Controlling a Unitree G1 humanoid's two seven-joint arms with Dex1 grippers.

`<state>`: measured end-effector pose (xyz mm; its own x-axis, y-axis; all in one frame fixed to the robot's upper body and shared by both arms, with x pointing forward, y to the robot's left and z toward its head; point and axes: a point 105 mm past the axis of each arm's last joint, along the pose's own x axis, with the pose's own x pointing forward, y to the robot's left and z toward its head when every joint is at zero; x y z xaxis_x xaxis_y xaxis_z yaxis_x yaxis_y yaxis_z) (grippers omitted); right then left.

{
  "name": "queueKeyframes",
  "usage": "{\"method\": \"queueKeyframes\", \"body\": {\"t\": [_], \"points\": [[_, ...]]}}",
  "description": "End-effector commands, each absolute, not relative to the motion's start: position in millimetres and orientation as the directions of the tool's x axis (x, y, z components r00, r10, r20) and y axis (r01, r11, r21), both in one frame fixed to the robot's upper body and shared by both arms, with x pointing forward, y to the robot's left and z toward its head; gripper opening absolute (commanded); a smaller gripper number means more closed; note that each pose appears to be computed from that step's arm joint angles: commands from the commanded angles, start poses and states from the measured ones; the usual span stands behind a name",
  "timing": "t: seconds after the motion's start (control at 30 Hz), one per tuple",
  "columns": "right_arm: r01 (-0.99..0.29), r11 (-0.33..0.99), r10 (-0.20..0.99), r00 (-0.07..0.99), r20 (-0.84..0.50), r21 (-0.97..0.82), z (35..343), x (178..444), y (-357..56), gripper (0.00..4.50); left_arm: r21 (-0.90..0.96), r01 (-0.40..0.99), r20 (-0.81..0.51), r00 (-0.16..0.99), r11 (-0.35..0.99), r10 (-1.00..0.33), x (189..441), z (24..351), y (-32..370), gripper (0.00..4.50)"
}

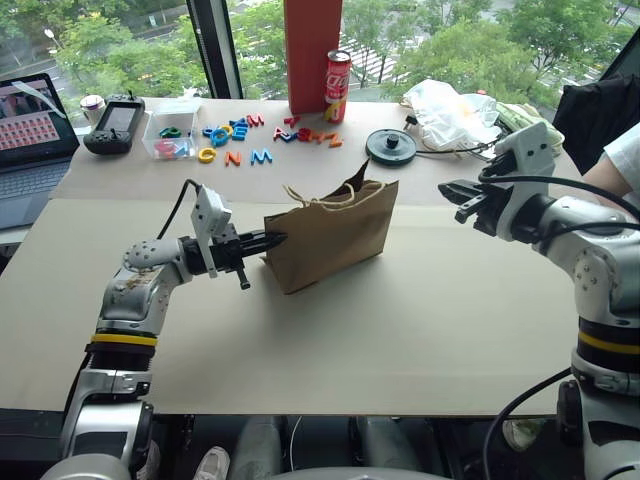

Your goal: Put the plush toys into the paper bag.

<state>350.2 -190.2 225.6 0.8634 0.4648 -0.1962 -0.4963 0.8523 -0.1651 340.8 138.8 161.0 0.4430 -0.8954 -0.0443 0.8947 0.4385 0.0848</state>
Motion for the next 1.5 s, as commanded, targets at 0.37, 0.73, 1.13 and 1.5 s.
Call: {"method": "queueKeyframes", "body": {"t": [0.37, 0.73, 1.13, 1.5], "points": [[-0.470, 0.853, 0.446, 0.882, -0.151, -0.227, 246.8, 340.2, -206.8, 0.00, 0.194, 0.945, 0.090, 0.252, 0.265, -0.964, 317.1, 231.0, 118.9, 0.08], [-0.565, 0.784, 0.502, 0.821, -0.272, -0.259, 237.7, 318.2, -213.8, 0.00, 0.217, 0.976, -0.168, 0.052, 0.015, -0.984, 290.3, 187.3, 126.2, 0.08], [-0.818, 0.529, 0.669, 0.566, -0.482, -0.226, 207.3, 273.3, -188.7, 0.00, 0.245, 0.969, -0.312, 0.062, -0.017, -0.948, 293.2, 130.9, 149.8, 0.08], [-0.849, 0.466, 0.693, 0.525, -0.494, -0.250, 209.0, 270.2, -184.6, 0.00, 0.229, 0.972, -0.291, 0.110, 0.042, -0.950, 290.0, 156.1, 154.3, 2.53]]}}
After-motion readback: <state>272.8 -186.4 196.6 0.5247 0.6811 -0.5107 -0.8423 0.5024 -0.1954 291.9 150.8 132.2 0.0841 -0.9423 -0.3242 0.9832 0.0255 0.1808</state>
